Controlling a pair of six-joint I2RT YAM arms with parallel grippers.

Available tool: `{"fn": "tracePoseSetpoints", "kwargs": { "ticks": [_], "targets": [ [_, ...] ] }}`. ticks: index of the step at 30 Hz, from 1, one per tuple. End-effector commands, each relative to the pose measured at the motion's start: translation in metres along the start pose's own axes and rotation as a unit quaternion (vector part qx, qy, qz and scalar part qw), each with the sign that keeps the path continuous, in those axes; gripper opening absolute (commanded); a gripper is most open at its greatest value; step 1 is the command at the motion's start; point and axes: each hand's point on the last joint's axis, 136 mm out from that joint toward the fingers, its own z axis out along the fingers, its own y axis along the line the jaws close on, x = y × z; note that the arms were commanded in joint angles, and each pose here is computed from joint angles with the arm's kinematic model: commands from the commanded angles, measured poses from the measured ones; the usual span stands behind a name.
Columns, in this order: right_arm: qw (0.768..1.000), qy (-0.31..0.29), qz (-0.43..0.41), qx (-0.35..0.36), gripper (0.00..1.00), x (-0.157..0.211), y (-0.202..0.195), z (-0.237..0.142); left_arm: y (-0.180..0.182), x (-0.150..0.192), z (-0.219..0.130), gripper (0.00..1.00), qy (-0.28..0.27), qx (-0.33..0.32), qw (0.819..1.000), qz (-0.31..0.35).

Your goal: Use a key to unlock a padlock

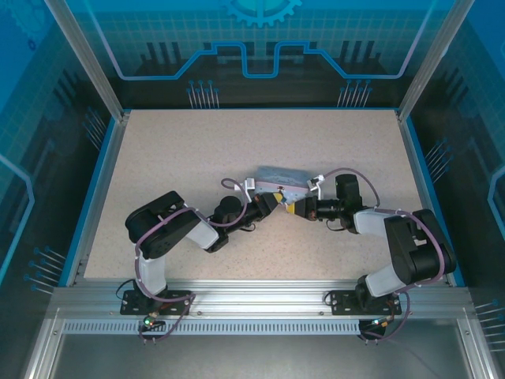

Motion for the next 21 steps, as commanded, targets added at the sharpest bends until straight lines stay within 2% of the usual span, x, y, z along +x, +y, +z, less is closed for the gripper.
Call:
{"fn": "tracePoseSetpoints", "kwargs": {
  "ticks": [1, 21],
  "targets": [
    [0.996, -0.037, -0.065, -0.037, 0.00, -0.029, 0.030, -0.006, -0.046, 0.040, 0.003, 0.00, 0.085, 0.087, 0.992, 0.036],
    [0.996, -0.053, -0.061, -0.028, 0.00, -0.046, 0.021, -0.021, -0.053, 0.047, -0.004, 0.00, 0.104, 0.099, 0.989, 0.046]
  ]
}}
